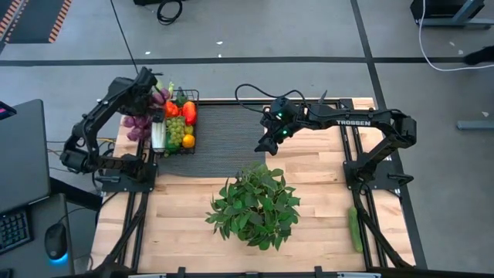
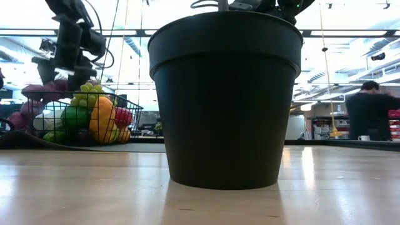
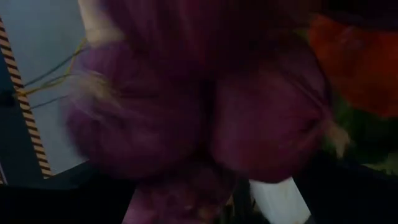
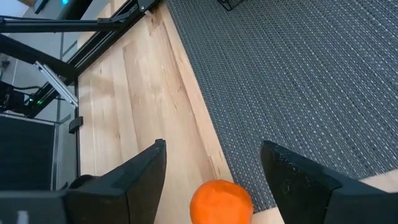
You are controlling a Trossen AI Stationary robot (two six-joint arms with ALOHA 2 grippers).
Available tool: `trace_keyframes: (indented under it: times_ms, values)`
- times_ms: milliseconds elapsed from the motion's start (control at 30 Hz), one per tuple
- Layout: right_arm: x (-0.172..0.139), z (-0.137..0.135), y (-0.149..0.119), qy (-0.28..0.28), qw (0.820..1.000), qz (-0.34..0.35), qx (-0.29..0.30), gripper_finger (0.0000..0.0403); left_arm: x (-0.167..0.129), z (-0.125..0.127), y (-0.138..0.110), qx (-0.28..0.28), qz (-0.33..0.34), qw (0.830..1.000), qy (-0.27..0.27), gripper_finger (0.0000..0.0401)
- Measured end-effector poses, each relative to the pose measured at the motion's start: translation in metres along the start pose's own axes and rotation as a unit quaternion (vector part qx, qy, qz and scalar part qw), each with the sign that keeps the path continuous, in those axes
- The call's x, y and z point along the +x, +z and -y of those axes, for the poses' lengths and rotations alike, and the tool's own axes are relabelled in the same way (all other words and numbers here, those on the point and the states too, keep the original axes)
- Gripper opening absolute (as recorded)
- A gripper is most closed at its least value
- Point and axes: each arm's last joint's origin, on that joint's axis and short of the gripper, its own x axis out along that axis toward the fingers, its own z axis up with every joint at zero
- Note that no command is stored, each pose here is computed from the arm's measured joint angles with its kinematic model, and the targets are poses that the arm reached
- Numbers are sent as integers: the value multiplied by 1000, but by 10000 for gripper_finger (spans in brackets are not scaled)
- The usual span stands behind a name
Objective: Build produce basket
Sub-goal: Put the purple garlic into the wire basket
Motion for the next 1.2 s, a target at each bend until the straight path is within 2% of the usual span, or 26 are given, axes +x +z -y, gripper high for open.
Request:
trace_keyframes:
  times_ms: [233, 467, 733, 1033, 1133, 1200]
  values:
    - [0, 0, 0, 0, 1000, 0, 23, 264, 25, 10, -9, 5, -17, 1000, 6, 389]
    - [0, 1, 0, -1, 1000, 1, 22, 264, 10, 12, -9, 17, -19, 1000, -2, 358]
    - [-1, 3, 1, -17, 1000, 9, 10, 264, -14, 6, -5, 1, -18, 1000, -1, 281]
    - [-1, 3, 2, -23, 1000, 11, 1, 264, -14, 6, -5, -4, -17, 1000, 1, 139]
    - [-1, 3, 2, -23, 1000, 11, 1, 264, -10, 6, -6, -5, -15, 1000, 4, 129]
    - [-1, 3, 1, -23, 1000, 11, 1, 264, -5, 7, -6, -3, -17, 1000, 12, 139]
